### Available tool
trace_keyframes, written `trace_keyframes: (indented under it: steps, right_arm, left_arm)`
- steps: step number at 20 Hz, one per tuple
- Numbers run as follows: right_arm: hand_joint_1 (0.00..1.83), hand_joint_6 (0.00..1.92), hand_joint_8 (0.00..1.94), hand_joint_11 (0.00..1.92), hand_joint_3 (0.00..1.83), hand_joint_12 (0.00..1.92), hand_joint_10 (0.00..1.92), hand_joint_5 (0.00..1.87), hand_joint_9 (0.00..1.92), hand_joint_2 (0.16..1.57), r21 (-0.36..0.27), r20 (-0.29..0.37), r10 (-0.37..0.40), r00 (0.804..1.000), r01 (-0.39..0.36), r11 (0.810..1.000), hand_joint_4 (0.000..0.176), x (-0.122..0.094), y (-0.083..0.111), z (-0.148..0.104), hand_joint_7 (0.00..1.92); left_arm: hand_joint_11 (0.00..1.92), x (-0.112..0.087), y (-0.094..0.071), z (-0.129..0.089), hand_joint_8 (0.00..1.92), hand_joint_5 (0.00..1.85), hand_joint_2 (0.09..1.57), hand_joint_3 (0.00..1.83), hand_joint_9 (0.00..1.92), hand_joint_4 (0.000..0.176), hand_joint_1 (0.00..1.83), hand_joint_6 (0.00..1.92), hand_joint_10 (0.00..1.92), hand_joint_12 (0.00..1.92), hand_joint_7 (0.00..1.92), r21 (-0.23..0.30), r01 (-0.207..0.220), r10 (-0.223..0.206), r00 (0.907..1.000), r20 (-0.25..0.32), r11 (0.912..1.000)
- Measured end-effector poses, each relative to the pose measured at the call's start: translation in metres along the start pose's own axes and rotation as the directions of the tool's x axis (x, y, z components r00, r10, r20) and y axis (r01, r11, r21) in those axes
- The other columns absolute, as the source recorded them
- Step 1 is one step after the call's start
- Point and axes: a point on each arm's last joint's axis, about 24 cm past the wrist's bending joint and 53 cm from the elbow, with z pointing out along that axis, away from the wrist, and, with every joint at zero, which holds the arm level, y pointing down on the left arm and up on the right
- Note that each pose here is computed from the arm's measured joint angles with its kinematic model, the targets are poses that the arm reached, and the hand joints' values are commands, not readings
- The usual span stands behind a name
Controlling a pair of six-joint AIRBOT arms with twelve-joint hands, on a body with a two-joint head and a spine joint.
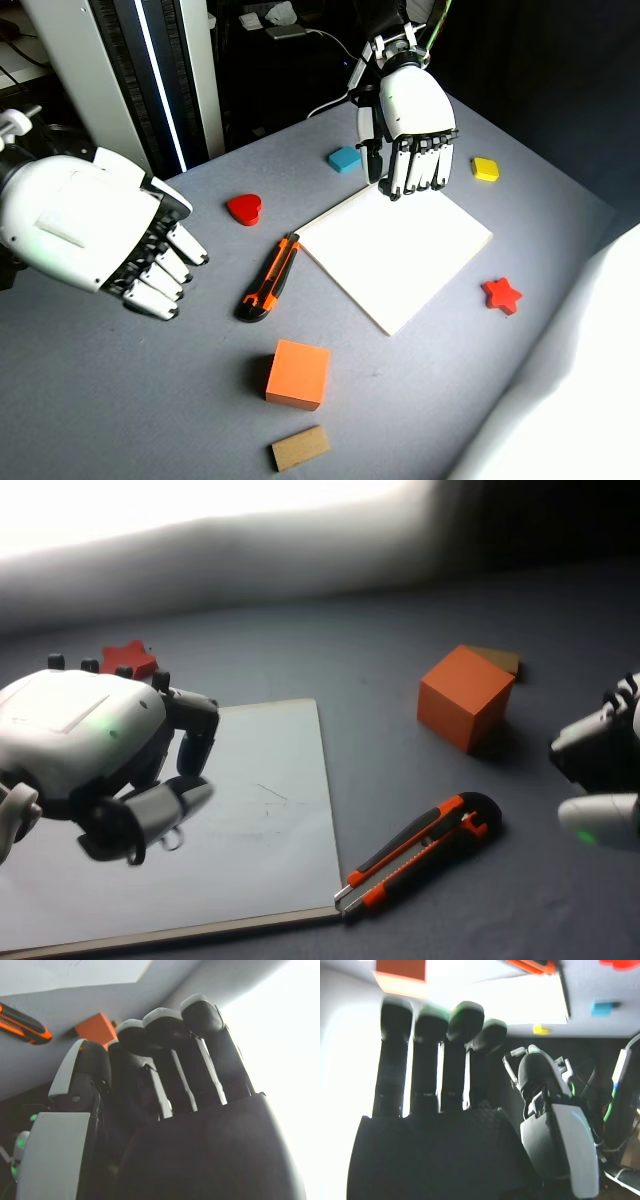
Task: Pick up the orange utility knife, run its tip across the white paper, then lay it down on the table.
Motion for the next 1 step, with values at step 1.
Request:
trace_keyframes:
  steps: [1]
  right_arm:
    - [0.12,1.79,1.57,0.56,0.0,1.92,1.85,0.67,0.74,1.36,-0.026,0.02,0.002,1.0,-0.002,1.0,0.0,-0.0034,0.0054,-0.0002,0.9]
  left_arm:
    - [0.62,-0.0012,-0.0017,0.0005,1.59,0.61,1.33,0.03,0.81,0.095,0.71,1.58,1.82,1.92,0.89,0.004,0.003,-0.003,1.0,0.003,1.0]
